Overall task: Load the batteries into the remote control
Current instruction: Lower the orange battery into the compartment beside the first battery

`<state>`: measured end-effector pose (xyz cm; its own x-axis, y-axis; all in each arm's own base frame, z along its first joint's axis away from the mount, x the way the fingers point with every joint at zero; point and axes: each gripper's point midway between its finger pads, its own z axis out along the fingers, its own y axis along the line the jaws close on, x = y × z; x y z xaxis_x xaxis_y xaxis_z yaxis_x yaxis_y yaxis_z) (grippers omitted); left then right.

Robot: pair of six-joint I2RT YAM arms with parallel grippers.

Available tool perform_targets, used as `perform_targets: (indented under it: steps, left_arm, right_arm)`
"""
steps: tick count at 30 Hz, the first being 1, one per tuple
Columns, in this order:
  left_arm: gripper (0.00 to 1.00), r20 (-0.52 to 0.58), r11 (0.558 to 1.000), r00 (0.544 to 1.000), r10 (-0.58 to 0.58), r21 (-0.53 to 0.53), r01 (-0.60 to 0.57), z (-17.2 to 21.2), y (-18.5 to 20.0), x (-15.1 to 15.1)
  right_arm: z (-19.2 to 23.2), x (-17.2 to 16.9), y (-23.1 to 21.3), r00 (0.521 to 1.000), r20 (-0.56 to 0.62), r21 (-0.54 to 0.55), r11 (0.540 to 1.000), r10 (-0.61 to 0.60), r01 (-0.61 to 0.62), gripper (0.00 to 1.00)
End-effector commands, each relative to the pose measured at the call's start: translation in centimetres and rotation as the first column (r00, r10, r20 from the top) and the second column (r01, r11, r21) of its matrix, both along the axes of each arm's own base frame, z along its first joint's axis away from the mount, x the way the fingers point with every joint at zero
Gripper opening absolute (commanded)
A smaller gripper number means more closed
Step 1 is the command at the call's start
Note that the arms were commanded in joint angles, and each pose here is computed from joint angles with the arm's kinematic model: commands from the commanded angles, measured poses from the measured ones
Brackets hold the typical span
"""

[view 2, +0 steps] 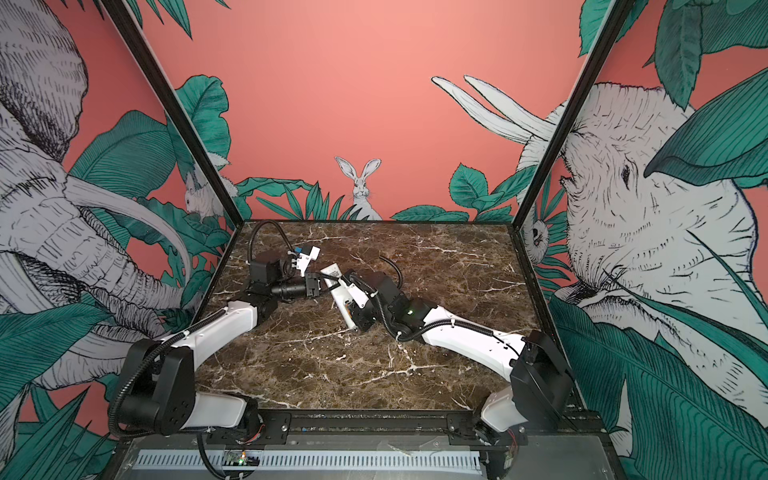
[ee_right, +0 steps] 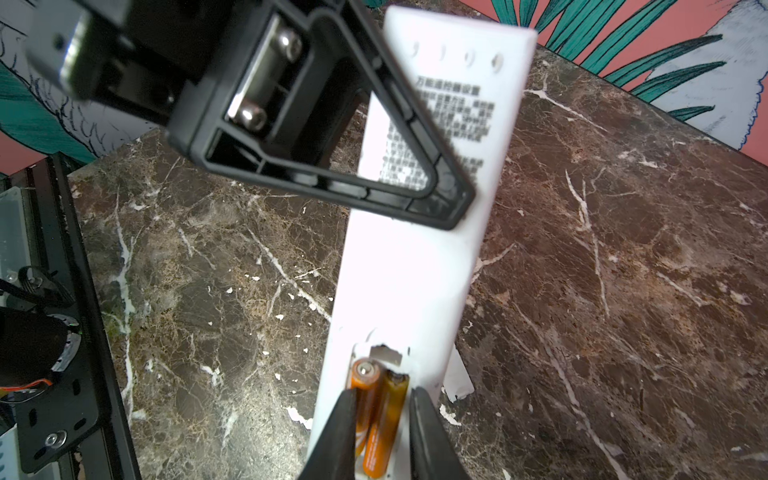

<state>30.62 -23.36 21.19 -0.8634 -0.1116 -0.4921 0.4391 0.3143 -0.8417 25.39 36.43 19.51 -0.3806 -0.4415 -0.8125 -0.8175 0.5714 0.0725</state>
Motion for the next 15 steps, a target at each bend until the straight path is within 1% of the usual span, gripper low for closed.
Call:
perform_targets:
  steps: [1, 12, 15]
  left_arm:
    - [0.00, 0.052, 1.000, 0.999, -0.010, -0.015, 0.011, 1.37, 0.16, -0.26]
    - [0.00, 0.055, 1.000, 0.998, -0.005, -0.020, 0.006, 1.52, 0.34, -0.09]
    - [0.00, 0.056, 1.000, 0.998, -0.005, -0.021, 0.007, 1.53, 0.38, -0.12]
  right_arm:
    - [1.44, 0.14, 1.25, 1.000, 0.018, 0.043, 0.999, 0.020, -0.021, 0.22]
    - [0.99, 0.31, 1.64, 1.000, 0.007, 0.038, 0.999, 0.023, -0.023, 0.21]
    - [0.87, 0.34, 1.77, 1.000, 0.003, 0.038, 0.999, 0.024, -0.024, 0.20]
